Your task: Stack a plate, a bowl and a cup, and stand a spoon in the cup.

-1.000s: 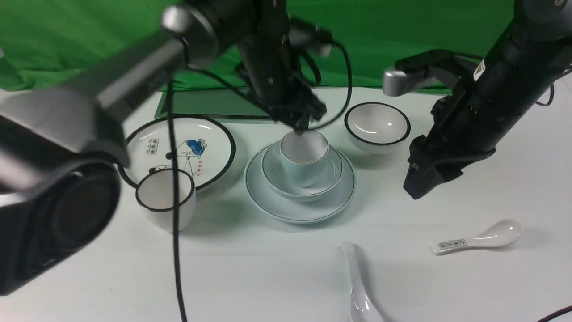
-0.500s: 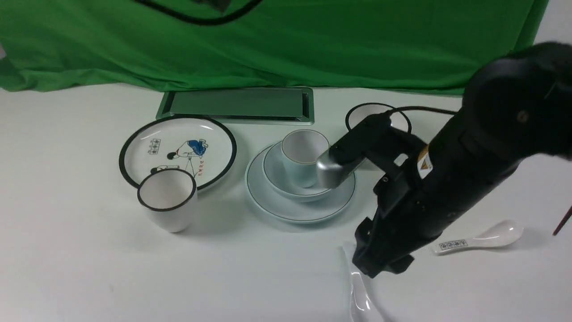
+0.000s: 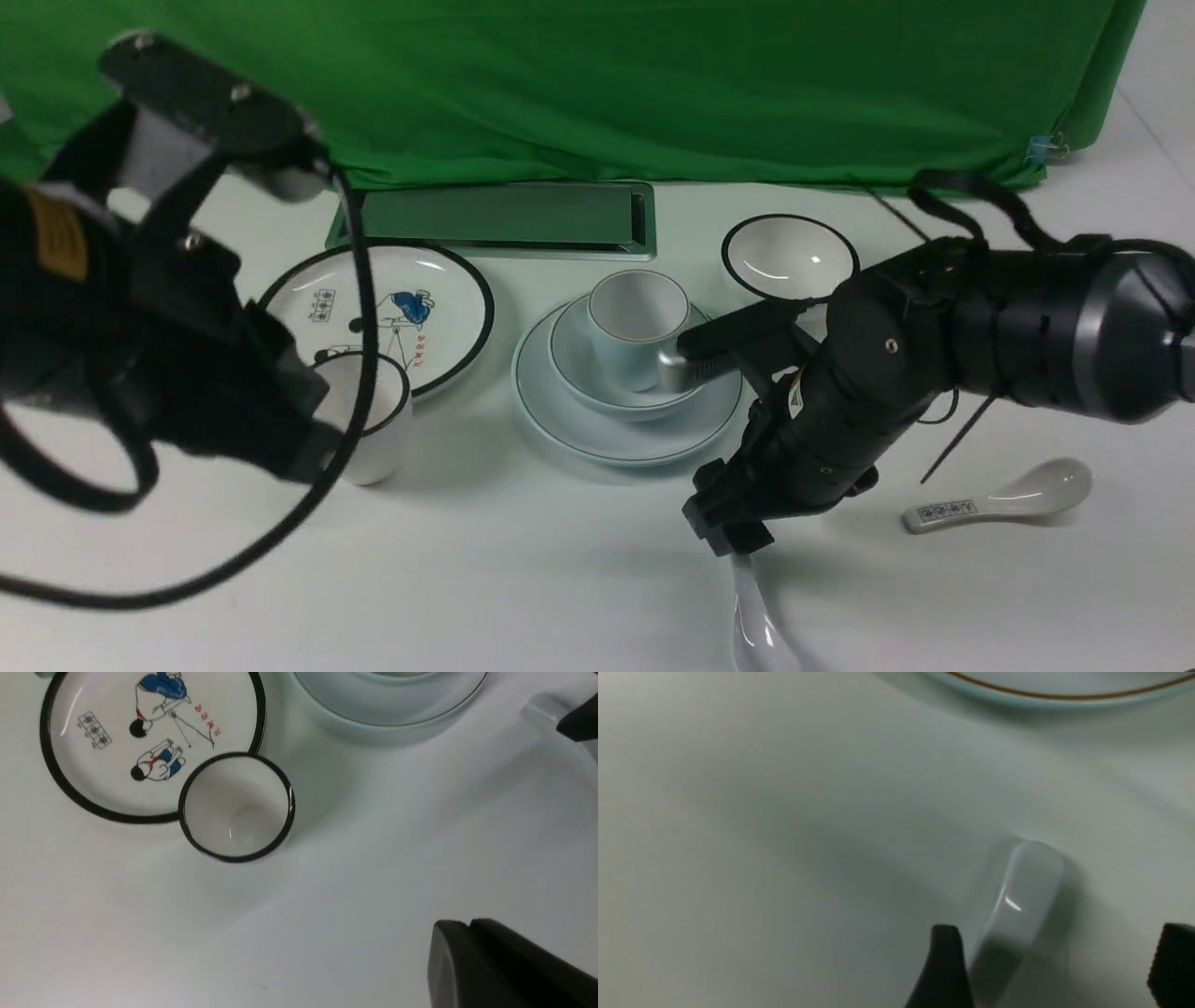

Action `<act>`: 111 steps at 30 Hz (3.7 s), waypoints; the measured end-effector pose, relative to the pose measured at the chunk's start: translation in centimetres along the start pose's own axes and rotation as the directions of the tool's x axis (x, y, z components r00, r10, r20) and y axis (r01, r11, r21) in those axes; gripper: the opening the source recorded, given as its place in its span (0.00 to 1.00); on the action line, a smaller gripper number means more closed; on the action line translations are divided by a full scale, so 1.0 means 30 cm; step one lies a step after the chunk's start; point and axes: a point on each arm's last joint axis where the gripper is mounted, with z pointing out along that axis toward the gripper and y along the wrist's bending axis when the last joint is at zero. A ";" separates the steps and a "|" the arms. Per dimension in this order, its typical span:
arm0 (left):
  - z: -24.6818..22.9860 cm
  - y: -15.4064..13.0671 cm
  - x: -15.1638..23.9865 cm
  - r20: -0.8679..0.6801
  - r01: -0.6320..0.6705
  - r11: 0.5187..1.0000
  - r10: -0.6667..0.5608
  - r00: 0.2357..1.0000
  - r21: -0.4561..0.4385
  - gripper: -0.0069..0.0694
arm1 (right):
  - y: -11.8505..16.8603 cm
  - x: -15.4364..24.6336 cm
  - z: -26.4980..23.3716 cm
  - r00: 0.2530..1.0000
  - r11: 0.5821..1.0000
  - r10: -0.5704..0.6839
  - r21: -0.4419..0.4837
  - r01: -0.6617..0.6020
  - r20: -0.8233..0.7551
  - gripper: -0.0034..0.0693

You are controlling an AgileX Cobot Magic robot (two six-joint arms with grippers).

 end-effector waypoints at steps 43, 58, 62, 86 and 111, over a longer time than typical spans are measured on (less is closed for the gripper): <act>0.010 0.010 -0.005 0.198 -0.017 0.998 0.030 0.980 -0.064 0.05 | -0.001 -0.307 -0.126 0.141 0.992 -0.125 0.125 0.013 0.982 0.29; 0.036 -0.002 0.069 0.211 0.001 0.998 0.012 0.977 -0.061 0.05 | -0.005 -0.295 -0.030 0.299 0.991 -0.130 0.127 0.029 0.945 0.42; 0.007 -0.016 0.158 0.252 0.061 0.997 -0.046 0.967 -0.051 0.05 | -0.003 -0.289 -0.055 0.336 0.993 -0.120 0.115 0.033 0.934 0.48; -0.312 -0.082 0.573 0.733 0.150 0.988 -0.069 0.677 -0.046 0.05 | 0.009 0.378 -0.773 0.292 0.971 -0.235 0.214 0.103 0.927 0.06; -0.312 -0.082 0.573 0.733 0.150 0.988 -0.068 0.677 -0.046 0.05 | 0.003 0.579 -0.825 0.219 0.972 -0.231 0.215 0.094 0.948 0.13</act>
